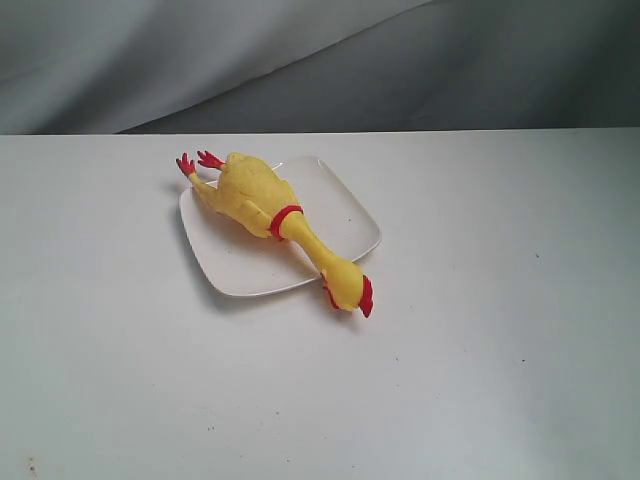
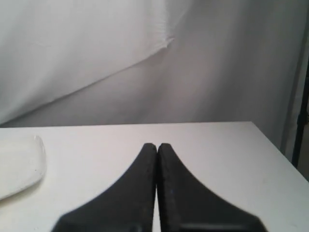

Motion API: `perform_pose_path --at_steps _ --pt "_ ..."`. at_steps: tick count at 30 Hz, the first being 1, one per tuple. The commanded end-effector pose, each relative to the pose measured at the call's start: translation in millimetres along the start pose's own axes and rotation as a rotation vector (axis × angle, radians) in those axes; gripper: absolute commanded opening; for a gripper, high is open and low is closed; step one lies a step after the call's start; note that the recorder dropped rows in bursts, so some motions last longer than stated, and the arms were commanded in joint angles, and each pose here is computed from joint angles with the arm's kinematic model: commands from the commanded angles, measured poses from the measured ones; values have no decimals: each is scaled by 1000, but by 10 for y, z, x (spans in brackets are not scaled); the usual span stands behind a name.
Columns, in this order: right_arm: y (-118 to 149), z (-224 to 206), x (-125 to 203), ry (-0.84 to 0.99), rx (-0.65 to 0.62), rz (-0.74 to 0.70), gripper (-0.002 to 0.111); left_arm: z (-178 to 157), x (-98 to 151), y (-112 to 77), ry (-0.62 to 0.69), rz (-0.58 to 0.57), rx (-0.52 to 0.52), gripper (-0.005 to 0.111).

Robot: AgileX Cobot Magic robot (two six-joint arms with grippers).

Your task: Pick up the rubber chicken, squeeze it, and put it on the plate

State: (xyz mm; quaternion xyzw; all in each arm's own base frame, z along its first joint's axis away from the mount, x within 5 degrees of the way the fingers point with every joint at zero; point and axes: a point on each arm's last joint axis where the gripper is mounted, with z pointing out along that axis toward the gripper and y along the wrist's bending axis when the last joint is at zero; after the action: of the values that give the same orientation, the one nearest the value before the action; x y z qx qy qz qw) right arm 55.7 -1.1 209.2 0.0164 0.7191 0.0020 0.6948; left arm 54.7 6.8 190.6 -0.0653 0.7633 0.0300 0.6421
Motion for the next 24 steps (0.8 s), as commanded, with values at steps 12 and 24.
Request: perform_pose_path --at_steps 12,24 --pt "-25 -13 273 224 34 -10 0 2 15 -1 4 -20 1 0" --pt "-25 -13 273 224 34 -10 0 2 15 -1 4 -20 1 0"
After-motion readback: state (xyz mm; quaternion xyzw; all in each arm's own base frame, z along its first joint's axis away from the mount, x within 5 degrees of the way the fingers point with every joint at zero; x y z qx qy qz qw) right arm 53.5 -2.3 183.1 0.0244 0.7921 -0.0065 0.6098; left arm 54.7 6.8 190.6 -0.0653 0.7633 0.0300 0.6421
